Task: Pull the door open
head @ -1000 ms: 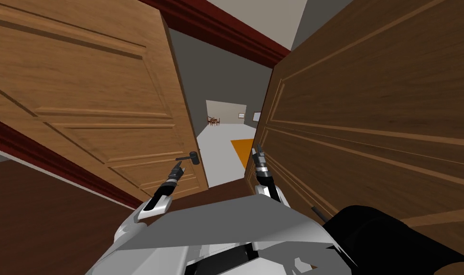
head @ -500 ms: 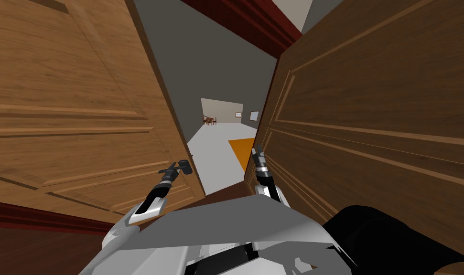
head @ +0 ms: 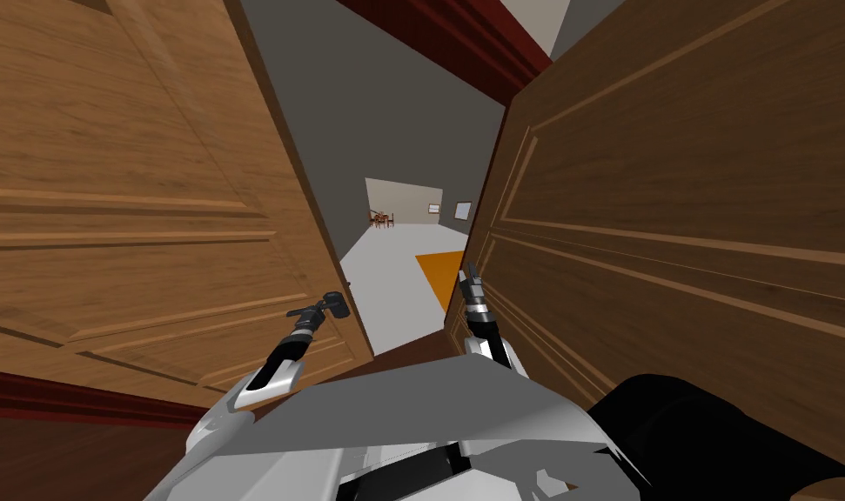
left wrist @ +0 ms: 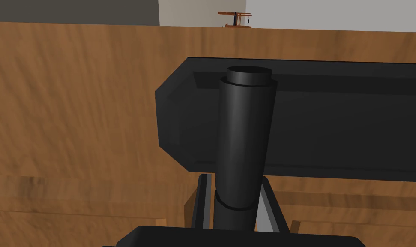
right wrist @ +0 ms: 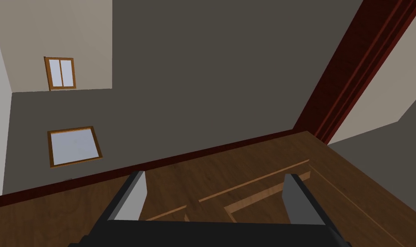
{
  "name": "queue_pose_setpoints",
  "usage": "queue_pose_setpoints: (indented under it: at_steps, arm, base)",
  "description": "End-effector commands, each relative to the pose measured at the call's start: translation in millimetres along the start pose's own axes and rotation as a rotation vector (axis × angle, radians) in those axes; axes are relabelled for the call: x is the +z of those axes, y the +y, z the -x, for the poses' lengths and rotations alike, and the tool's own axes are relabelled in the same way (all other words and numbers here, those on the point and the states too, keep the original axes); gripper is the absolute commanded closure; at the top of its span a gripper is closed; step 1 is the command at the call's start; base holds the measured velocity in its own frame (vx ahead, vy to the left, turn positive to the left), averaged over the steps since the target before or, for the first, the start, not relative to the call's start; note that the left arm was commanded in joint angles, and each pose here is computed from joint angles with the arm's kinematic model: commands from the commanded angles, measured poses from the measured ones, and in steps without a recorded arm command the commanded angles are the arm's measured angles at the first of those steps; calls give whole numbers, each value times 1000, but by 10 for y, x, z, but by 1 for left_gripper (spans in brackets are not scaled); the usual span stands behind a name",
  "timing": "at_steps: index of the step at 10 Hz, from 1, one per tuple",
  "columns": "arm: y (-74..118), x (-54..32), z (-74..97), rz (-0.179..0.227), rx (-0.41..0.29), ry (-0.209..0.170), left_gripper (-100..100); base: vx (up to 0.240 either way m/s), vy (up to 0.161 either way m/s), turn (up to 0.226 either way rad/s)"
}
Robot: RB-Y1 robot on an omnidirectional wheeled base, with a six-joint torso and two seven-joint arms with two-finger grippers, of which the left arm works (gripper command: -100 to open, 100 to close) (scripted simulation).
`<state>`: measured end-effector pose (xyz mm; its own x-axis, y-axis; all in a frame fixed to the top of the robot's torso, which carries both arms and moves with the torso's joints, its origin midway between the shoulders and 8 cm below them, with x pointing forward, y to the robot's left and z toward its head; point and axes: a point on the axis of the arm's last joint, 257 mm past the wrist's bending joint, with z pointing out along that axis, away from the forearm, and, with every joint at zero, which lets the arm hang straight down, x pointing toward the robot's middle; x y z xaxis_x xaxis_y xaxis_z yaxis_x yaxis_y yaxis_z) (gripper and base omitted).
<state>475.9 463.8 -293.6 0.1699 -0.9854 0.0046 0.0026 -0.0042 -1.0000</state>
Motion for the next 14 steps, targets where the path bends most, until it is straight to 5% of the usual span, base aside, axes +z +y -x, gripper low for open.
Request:
queue_pose_setpoints:
  at_steps: [1,14]
  arm:
    - [-18,5,4,-4,-2,0,100]
    - [30,-343,-89,6,3,122,100]
  base:
    - [0,0,0]
    - [-173,55,-110]
